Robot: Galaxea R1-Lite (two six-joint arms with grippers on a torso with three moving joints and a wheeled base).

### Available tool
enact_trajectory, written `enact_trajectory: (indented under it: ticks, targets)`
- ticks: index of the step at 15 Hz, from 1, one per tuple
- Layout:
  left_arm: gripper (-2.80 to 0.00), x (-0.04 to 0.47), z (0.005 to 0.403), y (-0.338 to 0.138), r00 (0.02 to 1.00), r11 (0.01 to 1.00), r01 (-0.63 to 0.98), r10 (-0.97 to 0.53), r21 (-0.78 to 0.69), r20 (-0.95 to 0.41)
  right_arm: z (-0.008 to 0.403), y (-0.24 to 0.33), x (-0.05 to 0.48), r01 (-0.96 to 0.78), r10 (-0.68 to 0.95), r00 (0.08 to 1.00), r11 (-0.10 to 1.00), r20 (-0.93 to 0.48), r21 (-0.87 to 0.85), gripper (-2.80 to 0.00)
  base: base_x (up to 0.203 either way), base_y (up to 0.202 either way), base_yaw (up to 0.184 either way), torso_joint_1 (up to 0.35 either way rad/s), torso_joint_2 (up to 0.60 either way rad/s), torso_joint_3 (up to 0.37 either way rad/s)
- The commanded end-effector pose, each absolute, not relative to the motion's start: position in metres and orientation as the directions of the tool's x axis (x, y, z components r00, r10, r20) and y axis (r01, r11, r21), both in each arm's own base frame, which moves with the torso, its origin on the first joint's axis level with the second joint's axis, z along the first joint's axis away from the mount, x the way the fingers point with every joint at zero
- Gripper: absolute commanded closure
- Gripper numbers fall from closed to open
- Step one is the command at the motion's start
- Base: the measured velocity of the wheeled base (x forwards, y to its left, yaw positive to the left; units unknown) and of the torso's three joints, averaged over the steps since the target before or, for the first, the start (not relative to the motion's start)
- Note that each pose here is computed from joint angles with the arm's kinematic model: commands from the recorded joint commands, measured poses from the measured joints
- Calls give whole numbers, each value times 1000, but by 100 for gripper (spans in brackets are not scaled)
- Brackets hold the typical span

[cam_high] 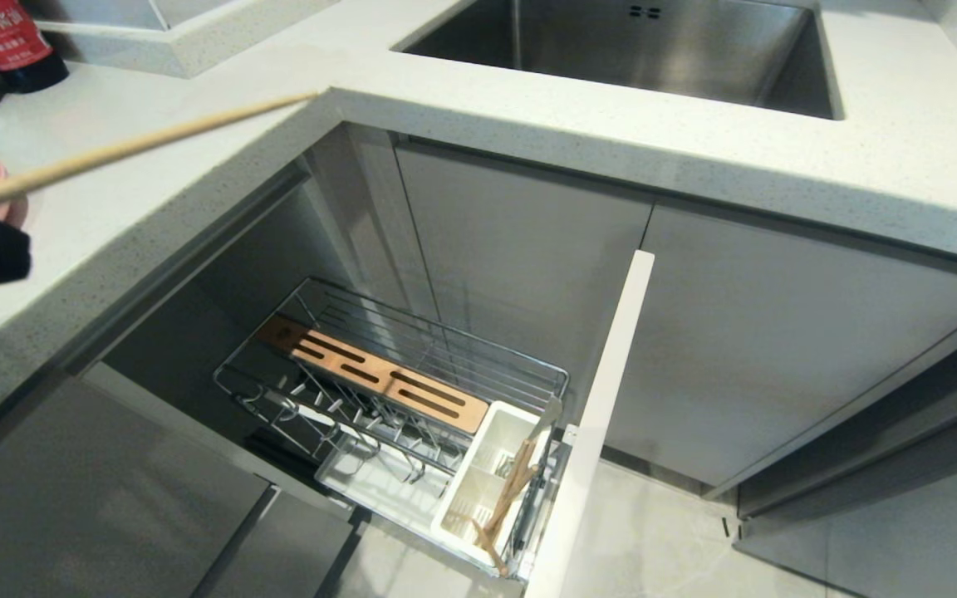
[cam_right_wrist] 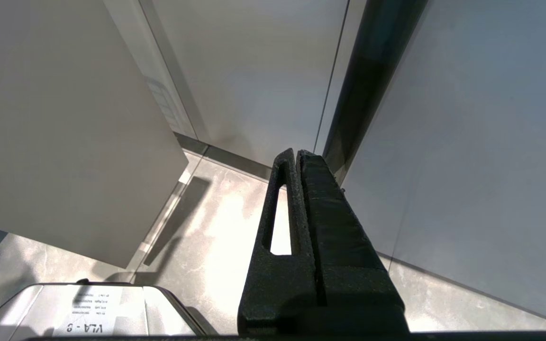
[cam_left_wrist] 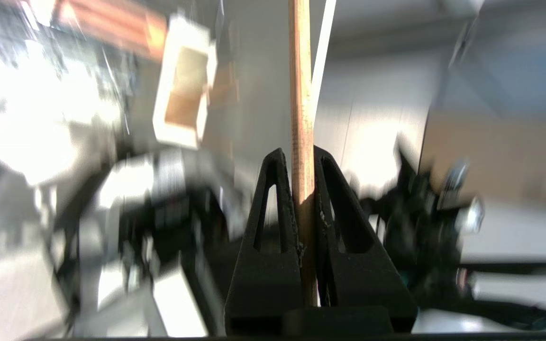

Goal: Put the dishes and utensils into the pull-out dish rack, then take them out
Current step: Take the chopsticks out of the cupboard

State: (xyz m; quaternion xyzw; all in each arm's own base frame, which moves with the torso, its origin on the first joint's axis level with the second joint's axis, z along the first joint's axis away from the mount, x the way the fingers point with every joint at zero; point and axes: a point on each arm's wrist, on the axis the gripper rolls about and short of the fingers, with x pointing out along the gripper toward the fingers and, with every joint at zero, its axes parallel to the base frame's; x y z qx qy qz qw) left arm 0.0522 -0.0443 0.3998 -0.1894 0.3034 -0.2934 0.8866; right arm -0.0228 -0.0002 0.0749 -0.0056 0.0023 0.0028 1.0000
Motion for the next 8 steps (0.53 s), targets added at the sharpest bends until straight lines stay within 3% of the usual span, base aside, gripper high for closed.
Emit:
enact_trajectory:
  ticks: [1,5,8]
  targets:
    - [0,35,406,-26,724,762,387,-600,-519,-341,75,0,-23,-6,6,1000,1000,-3,-12,0,0,0,0,0,0,0]
    - [0,29,415,-12,885,843,259,-403,-472,-233,75,0,-23,-6,6,1000,1000,-3,-12,0,0,0,0,0,0,0]
    - [0,35,415,-5,958,921,64,-164,-384,-234,75,0,-23,-6,6,1000,1000,-3,-12,0,0,0,0,0,0,0]
